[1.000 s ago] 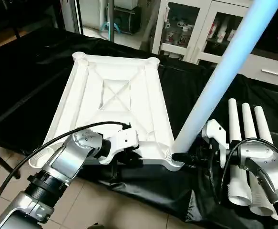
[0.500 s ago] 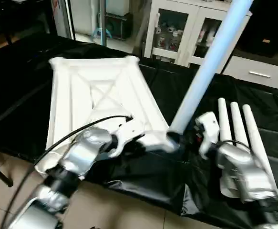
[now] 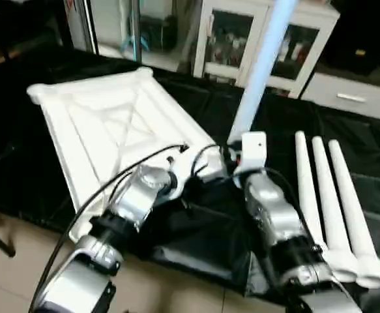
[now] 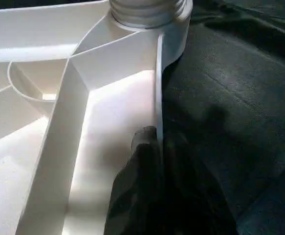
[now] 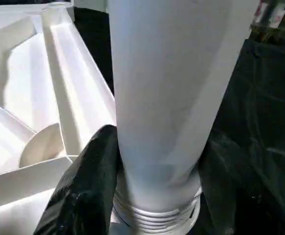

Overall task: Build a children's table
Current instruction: Pick table leg

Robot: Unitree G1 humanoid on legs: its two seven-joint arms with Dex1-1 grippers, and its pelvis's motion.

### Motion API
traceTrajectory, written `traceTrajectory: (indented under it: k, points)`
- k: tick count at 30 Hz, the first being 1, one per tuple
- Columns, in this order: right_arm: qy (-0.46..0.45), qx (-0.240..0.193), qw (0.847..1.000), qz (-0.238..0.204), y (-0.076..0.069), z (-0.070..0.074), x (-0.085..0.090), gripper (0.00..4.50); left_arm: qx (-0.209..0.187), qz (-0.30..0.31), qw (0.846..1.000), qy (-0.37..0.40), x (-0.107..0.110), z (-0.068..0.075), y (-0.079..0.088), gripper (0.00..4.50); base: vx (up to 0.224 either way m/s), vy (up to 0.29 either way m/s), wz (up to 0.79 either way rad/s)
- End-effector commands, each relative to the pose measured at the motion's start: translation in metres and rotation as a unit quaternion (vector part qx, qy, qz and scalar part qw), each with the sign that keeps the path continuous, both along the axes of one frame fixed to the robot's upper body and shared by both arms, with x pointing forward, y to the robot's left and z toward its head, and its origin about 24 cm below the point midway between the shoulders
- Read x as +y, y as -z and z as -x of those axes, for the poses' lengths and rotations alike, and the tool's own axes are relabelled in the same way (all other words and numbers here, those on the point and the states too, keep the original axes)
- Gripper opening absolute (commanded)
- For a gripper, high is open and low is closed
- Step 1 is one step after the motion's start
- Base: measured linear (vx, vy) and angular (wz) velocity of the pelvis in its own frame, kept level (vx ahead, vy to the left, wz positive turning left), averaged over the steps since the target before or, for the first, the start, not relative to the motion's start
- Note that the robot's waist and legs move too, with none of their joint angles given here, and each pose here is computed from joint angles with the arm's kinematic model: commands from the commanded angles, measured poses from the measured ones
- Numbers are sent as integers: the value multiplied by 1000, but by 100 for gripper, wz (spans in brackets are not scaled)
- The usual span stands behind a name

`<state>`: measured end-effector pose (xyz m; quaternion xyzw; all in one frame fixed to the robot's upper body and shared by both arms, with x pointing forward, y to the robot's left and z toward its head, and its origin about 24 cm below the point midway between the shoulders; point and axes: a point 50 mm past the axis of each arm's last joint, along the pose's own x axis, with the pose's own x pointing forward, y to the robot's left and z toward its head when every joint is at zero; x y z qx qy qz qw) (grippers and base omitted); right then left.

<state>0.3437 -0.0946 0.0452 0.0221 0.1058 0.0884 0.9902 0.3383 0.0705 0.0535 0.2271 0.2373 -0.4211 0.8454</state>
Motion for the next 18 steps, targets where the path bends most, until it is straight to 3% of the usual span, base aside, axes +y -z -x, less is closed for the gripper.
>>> traceTrajectory:
  k: [1,3,4,5,7,13,18]
  points:
    - [-41,45,998,-15,21,12,14,201,-43,8,999,3,-5,-6,-13,0,0,0,0]
    - [-75,22,996,-46,14,12,16,201,-40,8,999,14,-4,-4,-11,0,0,0,0]
    - [-81,15,995,-50,12,12,13,256,-38,7,999,18,-3,-3,-10,0,0,0,0]
    - [-81,15,995,-50,12,12,13,269,-38,7,999,18,-3,-3,-10,0,0,0,0]
    - [-84,4,995,-50,6,12,5,274,-35,5,999,25,0,-2,-9,0,0,0,0]
    - [-139,-16,990,-31,-10,18,-29,346,-22,6,996,83,11,8,-11,0,0,0,0]
    - [-233,-24,972,-4,-25,34,-58,346,-1,-12,987,158,30,23,-6,0,0,0,0]
